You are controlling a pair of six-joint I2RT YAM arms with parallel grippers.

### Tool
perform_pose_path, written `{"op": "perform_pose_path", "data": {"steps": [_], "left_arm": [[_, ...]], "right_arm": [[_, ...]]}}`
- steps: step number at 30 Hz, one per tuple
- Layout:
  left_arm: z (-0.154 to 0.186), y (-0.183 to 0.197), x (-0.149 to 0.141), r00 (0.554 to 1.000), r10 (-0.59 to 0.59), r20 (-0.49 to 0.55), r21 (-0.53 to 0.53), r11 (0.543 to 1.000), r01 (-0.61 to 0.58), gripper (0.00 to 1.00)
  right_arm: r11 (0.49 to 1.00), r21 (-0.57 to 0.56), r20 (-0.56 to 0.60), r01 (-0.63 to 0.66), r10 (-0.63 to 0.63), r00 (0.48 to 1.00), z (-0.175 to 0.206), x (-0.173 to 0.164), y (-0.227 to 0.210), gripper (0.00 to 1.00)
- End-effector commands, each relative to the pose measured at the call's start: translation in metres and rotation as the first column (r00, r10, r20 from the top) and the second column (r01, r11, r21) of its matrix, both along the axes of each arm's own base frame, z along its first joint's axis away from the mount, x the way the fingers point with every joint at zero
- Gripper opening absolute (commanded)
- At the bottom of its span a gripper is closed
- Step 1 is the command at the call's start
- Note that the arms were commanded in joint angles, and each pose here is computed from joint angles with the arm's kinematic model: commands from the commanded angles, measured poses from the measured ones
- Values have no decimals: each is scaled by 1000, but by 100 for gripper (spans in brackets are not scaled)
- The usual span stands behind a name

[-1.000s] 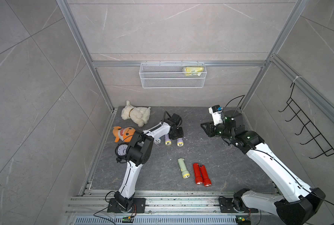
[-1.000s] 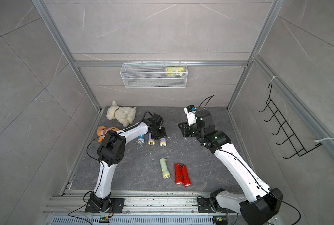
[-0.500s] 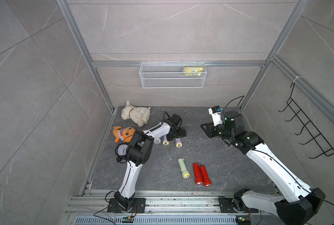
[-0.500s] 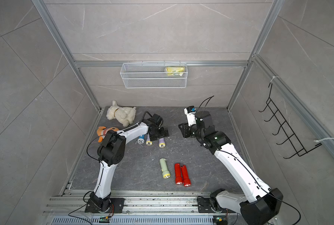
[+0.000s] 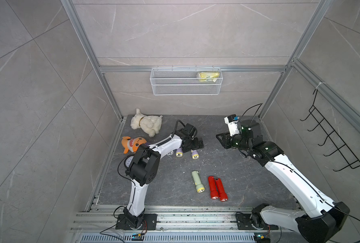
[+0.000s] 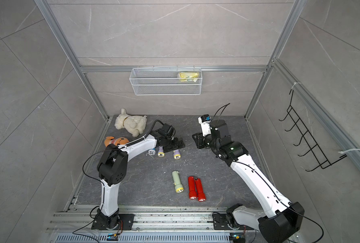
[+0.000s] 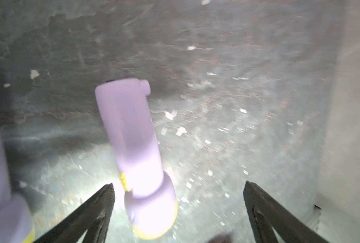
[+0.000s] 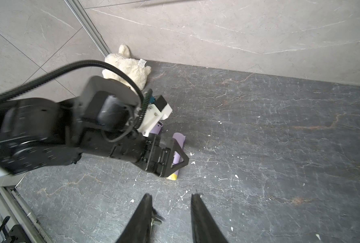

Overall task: Close the plug at the bottom of the flashlight
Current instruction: Place the flashlight at the center of the board.

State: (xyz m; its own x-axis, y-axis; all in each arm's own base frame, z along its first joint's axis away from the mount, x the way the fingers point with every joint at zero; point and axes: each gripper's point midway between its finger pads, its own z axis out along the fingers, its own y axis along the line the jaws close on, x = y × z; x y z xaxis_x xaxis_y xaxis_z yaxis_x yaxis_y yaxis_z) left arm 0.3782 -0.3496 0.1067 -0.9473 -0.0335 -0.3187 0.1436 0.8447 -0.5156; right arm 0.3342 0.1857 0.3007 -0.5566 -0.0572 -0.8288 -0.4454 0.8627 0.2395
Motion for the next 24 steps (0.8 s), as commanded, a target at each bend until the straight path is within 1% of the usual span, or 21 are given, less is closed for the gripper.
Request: {"op": "perform_pose_path", "data": {"steps": [1,2,4,9,11,12,13,14,15,16,17,18,19,20,21,22,23,24], "left_arm": [[79,-6,-13,972,-52,229,-63,996,68,100],[89,-4,-21,954,-72,292,-21,996,82,100],[107,8,-33,918,-84,388,68,996,62,100],[147,42,-56,859,-50,510,166,985,-42,100],[169,51,-66,827,-52,560,171,984,-54,100],[178,53,-71,818,-39,574,134,990,-47,100],[187,54,-73,806,4,591,77,995,-61,100],[194,62,-72,796,101,597,-6,993,-121,100],[191,74,-73,797,191,572,-61,980,-192,100],[182,83,-75,794,263,548,-110,964,-243,100],[172,81,-75,787,298,540,-201,954,-224,100],[168,72,-79,777,286,561,-291,947,-138,100],[169,65,-86,746,256,615,-342,939,-41,100],[173,64,-90,705,264,658,-384,923,12,100],[169,76,-85,713,322,623,-386,919,-77,100],[160,83,-83,742,295,602,-310,943,-123,100],[154,82,-85,770,227,596,-222,968,-113,100],[146,82,-87,814,191,548,-156,980,-125,100]], "right_arm": [[1000,-13,-36,-3,3,999,-10,-3,0,34],[1000,-13,-45,-2,2,999,-11,-3,0,34],[1000,-17,-69,-8,7,998,-15,-5,1,34],[1000,-17,-97,-12,10,995,-19,-10,1,34],[1000,-24,-102,-3,1,995,-18,-10,-1,34],[1000,-29,-105,1,-4,994,-18,-10,-2,34],[999,-32,-108,4,-7,994,-17,-10,-2,34],[999,-37,-114,6,-11,993,-17,-10,-3,34],[999,-37,-119,7,-11,993,-17,-9,-2,34],[999,-37,-122,8,-12,992,-16,-9,-2,34],[999,-36,-123,13,-17,992,-15,-7,-2,34],[999,-33,-123,15,-19,992,-14,-7,-2,34],[999,-31,-125,18,-22,992,-14,-6,-1,34],[999,-25,-128,23,-26,991,-14,-4,-1,34],[999,-22,-134,26,-29,991,-15,-4,0,33],[999,-19,-141,25,-28,990,-17,-4,1,33],[1000,-19,-146,25,-28,989,-19,-3,2,33],[1000,-21,-151,23,-26,988,-21,-3,3,33]]}}
